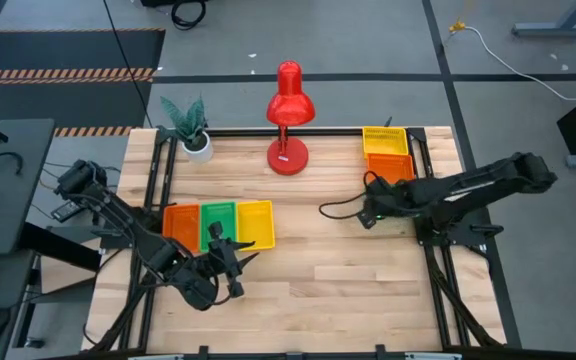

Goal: Stack baskets by color
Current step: Stack the right green bin on the left stacked green bins

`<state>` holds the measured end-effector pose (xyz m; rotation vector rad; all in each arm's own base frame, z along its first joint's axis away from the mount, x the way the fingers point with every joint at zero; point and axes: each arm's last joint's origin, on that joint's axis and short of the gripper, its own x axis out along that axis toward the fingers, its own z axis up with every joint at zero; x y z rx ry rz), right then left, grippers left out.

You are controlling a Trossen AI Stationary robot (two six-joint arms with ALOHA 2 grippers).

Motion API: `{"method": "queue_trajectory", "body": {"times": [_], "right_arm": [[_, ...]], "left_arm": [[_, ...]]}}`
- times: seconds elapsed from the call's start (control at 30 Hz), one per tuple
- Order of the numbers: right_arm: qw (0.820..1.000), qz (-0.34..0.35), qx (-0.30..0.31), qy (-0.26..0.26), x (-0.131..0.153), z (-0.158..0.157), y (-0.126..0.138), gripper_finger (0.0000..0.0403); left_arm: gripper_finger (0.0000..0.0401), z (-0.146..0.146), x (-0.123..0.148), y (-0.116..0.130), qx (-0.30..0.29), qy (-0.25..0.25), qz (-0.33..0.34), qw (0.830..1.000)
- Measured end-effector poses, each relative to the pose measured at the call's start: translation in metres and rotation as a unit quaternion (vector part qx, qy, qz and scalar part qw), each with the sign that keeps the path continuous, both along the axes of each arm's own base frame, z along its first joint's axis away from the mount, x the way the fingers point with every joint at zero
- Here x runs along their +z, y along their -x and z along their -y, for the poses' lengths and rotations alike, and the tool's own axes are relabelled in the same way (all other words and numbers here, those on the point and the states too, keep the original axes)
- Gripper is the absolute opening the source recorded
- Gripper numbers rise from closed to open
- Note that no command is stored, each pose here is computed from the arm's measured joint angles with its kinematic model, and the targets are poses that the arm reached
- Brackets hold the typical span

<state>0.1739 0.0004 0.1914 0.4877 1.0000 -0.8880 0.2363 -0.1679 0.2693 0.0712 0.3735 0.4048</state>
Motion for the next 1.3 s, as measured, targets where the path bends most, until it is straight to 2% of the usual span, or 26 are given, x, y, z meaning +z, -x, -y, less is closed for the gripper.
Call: {"method": "queue_trajectory", "body": {"times": [0.17, 0.33, 0.5, 0.63, 0.73, 0.83, 0.9, 1.0, 1.13, 1.3], "right_arm": [[0.999, -0.045, -0.021, -0.017, -0.017, 0.009, -0.010, 0.0167], [0.997, -0.068, 0.005, -0.036, -0.028, 0.009, -0.019, 0.0143], [0.994, -0.058, 0.067, -0.056, -0.032, -0.004, -0.027, 0.0073], [0.989, -0.023, 0.137, -0.057, -0.028, -0.024, -0.034, 0.0015], [0.973, 0.007, 0.221, -0.061, -0.024, -0.046, -0.042, 0.0020], [0.946, 0.064, 0.312, -0.057, -0.016, -0.068, -0.059, 0.0031], [0.931, 0.085, 0.351, -0.051, -0.015, -0.079, -0.069, 0.0027], [0.915, 0.092, 0.390, -0.051, -0.014, -0.092, -0.084, 0.0013], [0.901, 0.067, 0.425, -0.058, -0.022, -0.107, -0.101, 0.0013], [0.891, 0.054, 0.446, -0.064, -0.029, -0.122, -0.120, 0.0054]], "left_arm": [[0.0117, 0.004, -0.010, -0.005, 0.000, -0.012, -0.015, 1.000], [0.0117, 0.008, -0.021, -0.009, 0.000, -0.024, -0.029, 0.999], [0.0117, 0.009, -0.023, -0.011, -0.005, -0.021, -0.032, 0.999], [0.0117, 0.010, -0.023, -0.011, -0.006, -0.019, -0.031, 0.999], [0.0117, 0.009, -0.023, -0.012, -0.007, -0.019, -0.032, 0.999], [0.0117, 0.006, -0.025, -0.017, -0.014, -0.011, -0.039, 0.999], [0.0117, 0.003, -0.025, -0.022, -0.022, -0.009, -0.042, 0.999], [0.0117, 0.000, -0.029, -0.034, -0.037, -0.011, -0.045, 0.998], [0.0117, -0.003, -0.038, -0.055, -0.077, -0.010, -0.047, 0.996], [0.0117, -0.010, -0.058, -0.084, -0.113, -0.011, -0.039, 0.993]]}}
